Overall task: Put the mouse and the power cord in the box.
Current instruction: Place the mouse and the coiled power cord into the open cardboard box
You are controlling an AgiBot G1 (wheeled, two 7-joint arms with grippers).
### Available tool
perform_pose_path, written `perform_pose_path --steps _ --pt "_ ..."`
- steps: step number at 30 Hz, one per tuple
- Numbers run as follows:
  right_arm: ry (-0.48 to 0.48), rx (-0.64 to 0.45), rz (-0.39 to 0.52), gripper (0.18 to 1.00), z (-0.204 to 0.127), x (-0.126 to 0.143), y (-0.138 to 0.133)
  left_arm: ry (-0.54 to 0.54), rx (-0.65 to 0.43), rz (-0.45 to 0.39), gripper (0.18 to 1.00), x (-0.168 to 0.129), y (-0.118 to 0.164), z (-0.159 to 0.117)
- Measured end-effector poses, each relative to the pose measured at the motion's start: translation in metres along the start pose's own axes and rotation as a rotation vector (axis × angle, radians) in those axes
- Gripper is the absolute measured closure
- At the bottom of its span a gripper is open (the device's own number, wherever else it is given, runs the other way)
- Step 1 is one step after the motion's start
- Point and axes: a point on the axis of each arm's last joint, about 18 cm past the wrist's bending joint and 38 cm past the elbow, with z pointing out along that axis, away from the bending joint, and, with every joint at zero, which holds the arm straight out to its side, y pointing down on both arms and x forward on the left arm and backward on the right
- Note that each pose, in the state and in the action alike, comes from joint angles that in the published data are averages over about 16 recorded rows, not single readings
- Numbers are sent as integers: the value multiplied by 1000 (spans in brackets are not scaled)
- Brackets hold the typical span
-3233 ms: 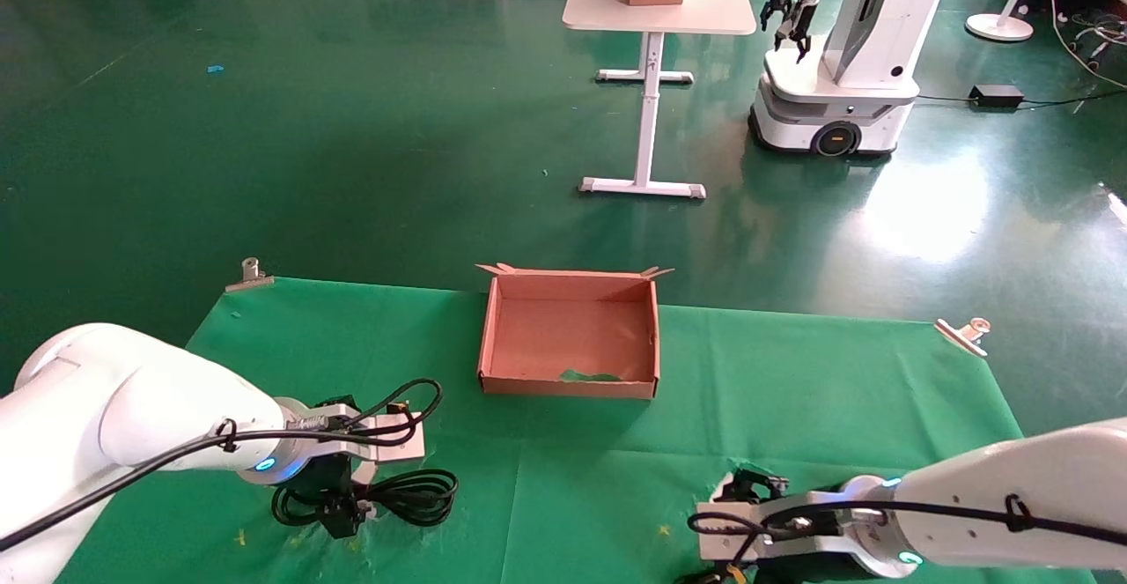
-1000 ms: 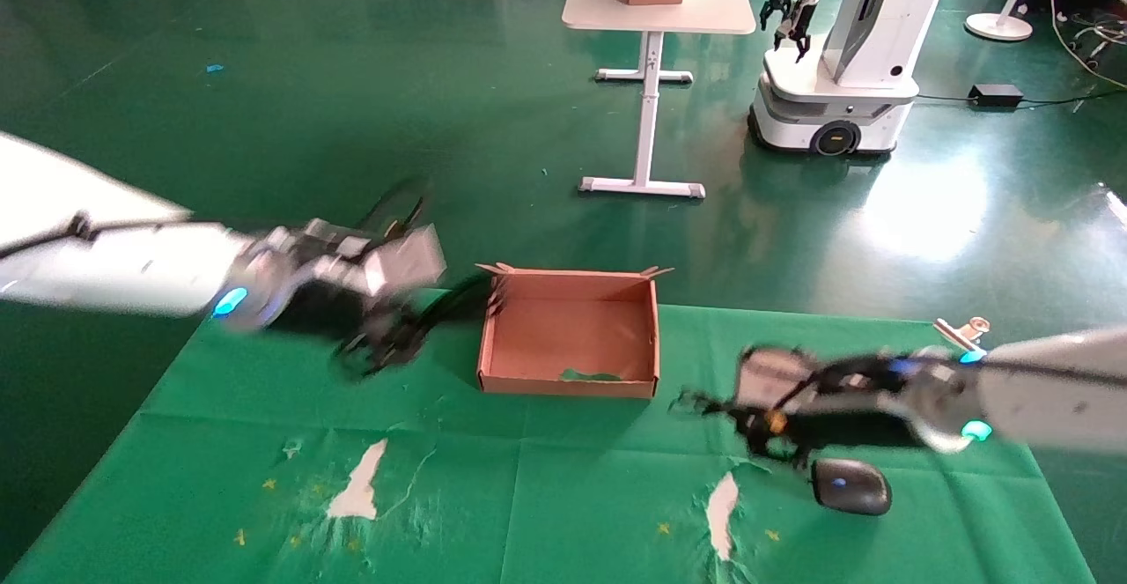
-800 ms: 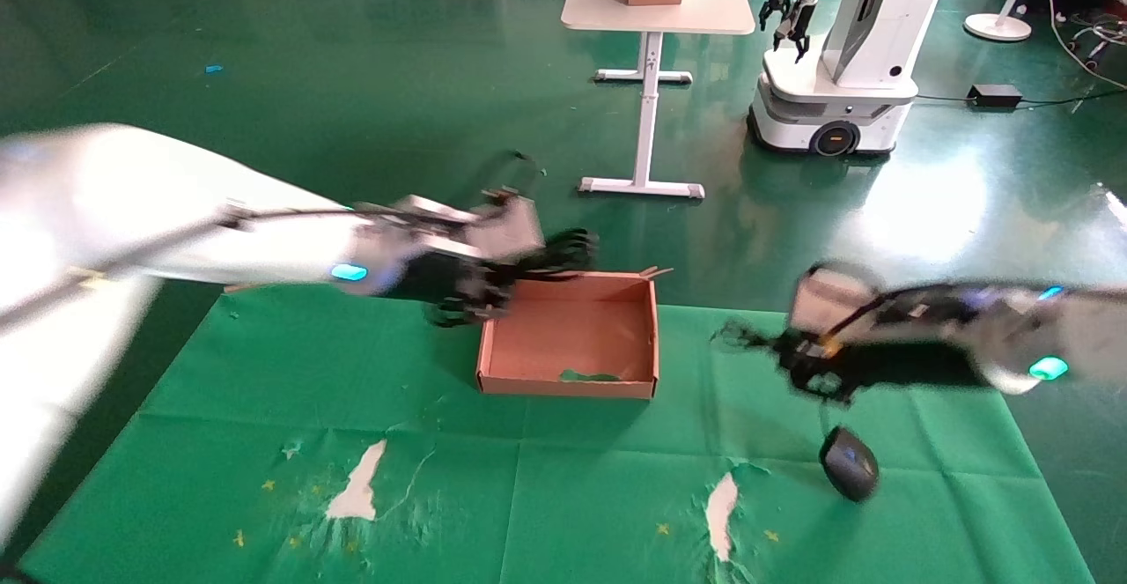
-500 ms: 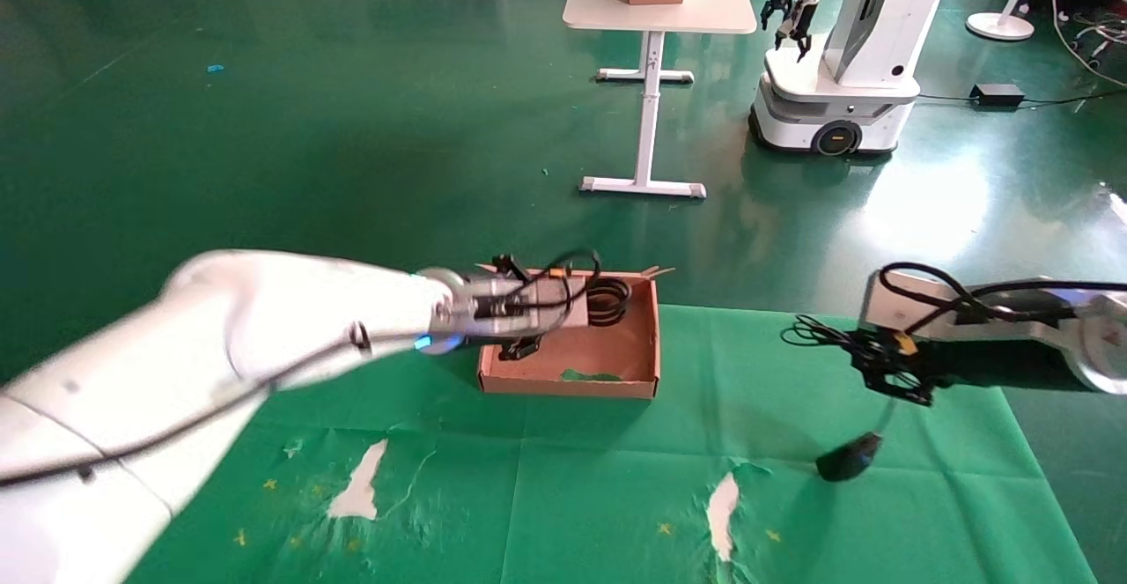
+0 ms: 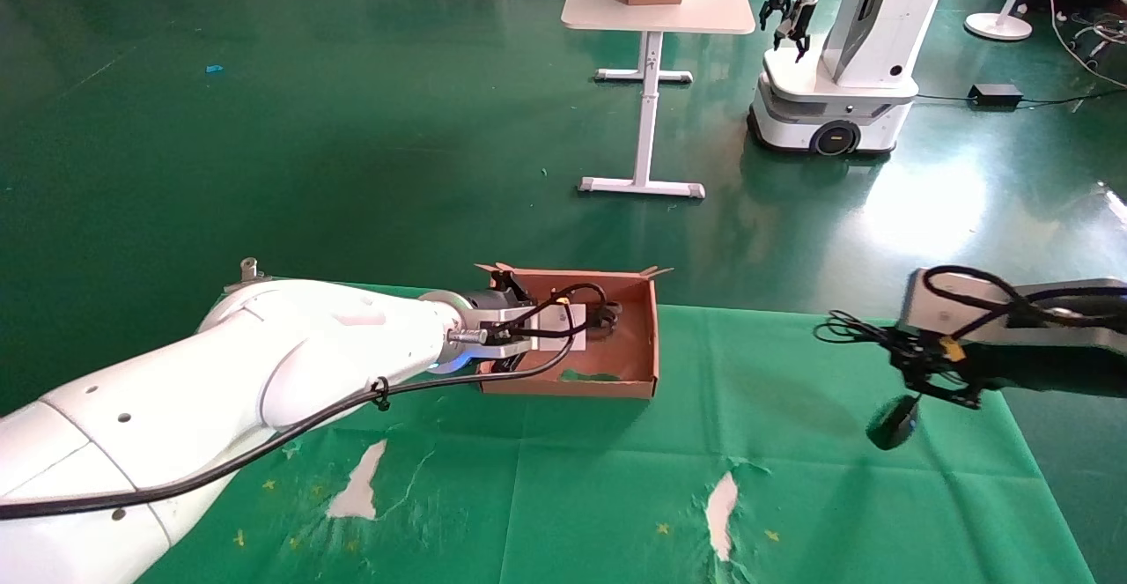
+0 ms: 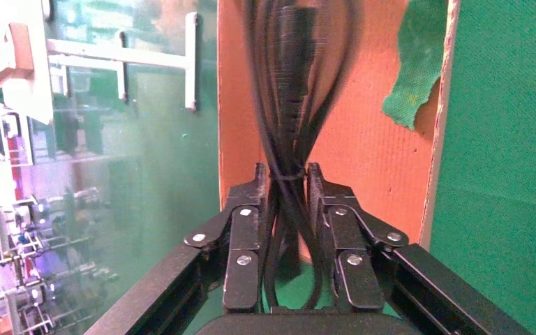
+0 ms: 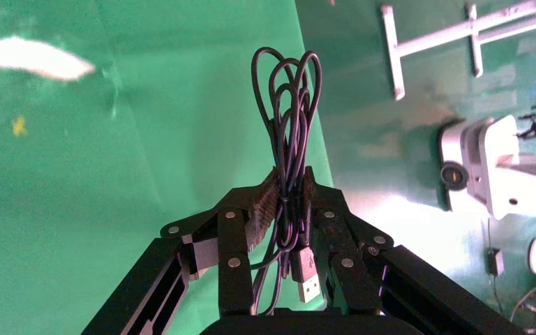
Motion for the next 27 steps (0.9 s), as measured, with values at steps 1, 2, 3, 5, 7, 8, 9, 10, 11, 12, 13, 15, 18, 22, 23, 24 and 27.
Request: perform_pose_path --steps 1,2,3,5,7,8,9,10,11,12,13,15,18,22,23,24,27 --pt "1 6 -3 947 0 0 -3 -1 -1 -1 869 0 0 0" --pt "2 12 -7 947 1 0 -6 -2 -2 -4 862 -1 0 0" --pt "3 18 -11 947 2 0 -9 -3 -4 -8 856 -2 0 0" --pt "6 32 -23 947 3 0 -16 -8 -10 -22 830 -4 2 -1" --pt "10 48 -36 947 5 1 -23 -15 -21 -44 804 -8 7 -2" --pt "12 55 -43 947 6 1 -27 -19 -29 -56 793 -11 10 -2" --pt "14 64 -51 947 7 2 -32 -23 -38 -72 782 -14 14 -3" --pt "17 72 -58 947 7 3 -36 -27 -49 -88 771 -17 18 -4" --pt "19 79 -66 947 8 4 -40 -32 -62 -105 753 -21 24 -5" --pt "22 87 -73 947 8 5 -44 -37 -77 -124 734 -24 30 -6" --pt "26 95 -81 947 9 6 -48 -42 -93 -144 715 -28 37 -8" --pt "32 111 -96 947 10 8 -56 -54 -131 -187 686 -37 53 -12" --pt "43 134 -117 947 12 11 -69 -71 -200 -254 613 -49 81 -20" --pt "58 166 -145 947 18 16 -88 -83 -294 -323 536 -59 117 -33" --pt "63 174 -152 947 20 17 -94 -85 -315 -336 512 -61 124 -36" --pt "67 181 -160 947 22 18 -99 -86 -335 -349 487 -62 131 -39" --pt "81 206 -182 948 30 22 -117 -88 -383 -372 421 -65 147 -47"
